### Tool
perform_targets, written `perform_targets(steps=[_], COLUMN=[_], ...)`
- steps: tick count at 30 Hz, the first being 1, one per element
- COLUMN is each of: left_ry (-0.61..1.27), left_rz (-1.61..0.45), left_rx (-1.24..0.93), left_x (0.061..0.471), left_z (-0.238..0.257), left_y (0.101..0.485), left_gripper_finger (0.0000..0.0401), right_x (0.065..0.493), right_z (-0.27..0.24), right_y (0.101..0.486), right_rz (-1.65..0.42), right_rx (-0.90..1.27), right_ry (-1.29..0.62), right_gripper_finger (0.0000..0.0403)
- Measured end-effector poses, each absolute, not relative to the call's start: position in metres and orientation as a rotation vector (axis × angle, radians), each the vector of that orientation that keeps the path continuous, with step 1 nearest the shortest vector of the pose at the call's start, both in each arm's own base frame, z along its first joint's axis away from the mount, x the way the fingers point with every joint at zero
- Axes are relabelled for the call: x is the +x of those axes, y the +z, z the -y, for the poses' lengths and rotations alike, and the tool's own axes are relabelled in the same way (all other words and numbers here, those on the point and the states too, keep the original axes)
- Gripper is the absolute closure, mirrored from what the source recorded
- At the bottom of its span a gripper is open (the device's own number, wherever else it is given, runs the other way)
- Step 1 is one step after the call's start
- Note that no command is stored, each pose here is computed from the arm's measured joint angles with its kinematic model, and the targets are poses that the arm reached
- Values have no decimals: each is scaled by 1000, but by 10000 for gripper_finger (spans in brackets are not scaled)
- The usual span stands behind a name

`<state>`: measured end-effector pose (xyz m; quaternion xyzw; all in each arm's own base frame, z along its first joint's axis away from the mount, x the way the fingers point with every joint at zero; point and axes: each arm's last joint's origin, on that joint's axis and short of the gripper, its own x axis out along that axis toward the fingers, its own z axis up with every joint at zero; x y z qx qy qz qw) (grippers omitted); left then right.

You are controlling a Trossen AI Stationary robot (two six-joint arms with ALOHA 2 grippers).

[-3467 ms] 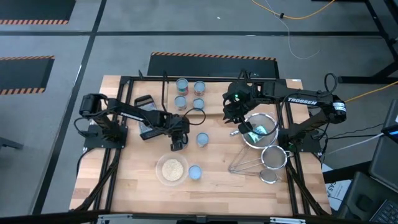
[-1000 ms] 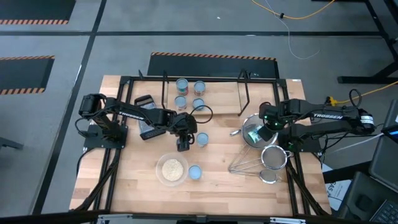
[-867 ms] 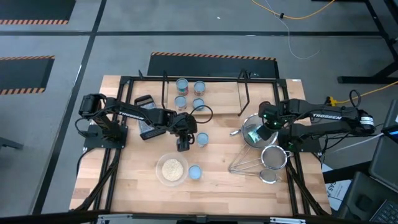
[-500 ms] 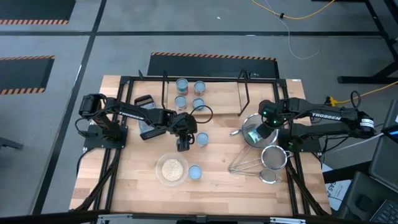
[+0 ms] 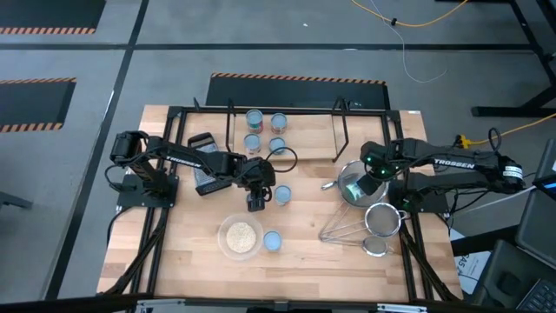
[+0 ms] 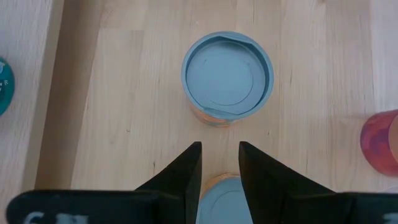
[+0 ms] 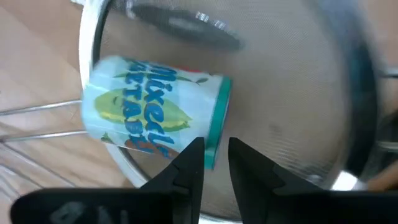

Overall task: Pick and place cans onto a shelf
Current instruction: Put the white mixed vegetables can on the shelf

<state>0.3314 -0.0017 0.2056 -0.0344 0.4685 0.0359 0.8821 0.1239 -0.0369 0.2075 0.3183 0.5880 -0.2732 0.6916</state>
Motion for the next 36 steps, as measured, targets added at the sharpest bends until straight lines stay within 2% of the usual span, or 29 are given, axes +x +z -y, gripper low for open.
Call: perform_targets(steps=[8, 19, 25, 30, 36], left_ry=[75, 75, 74, 65, -14], left_rz=[-975, -975, -958, -866, -652], left_rx=[-72, -72, -73, -79, -104], left_x=[331, 331, 333, 340, 354], left_z=[2, 2, 2, 2, 4], left_y=[206, 206, 207, 212, 227], left_gripper_finger=[303, 303, 303, 303, 303], right_x=[124, 128, 136, 140, 139], right_z=[34, 35, 36, 39, 41], right_y=[181, 183, 200, 208, 208], right_rz=[-1316, -1272, -1219, -1184, -1179], right_rx=[766, 761, 715, 639, 584], right_ry=[-499, -473, -395, -382, -456], right_gripper_finger=[325, 325, 325, 325, 325])
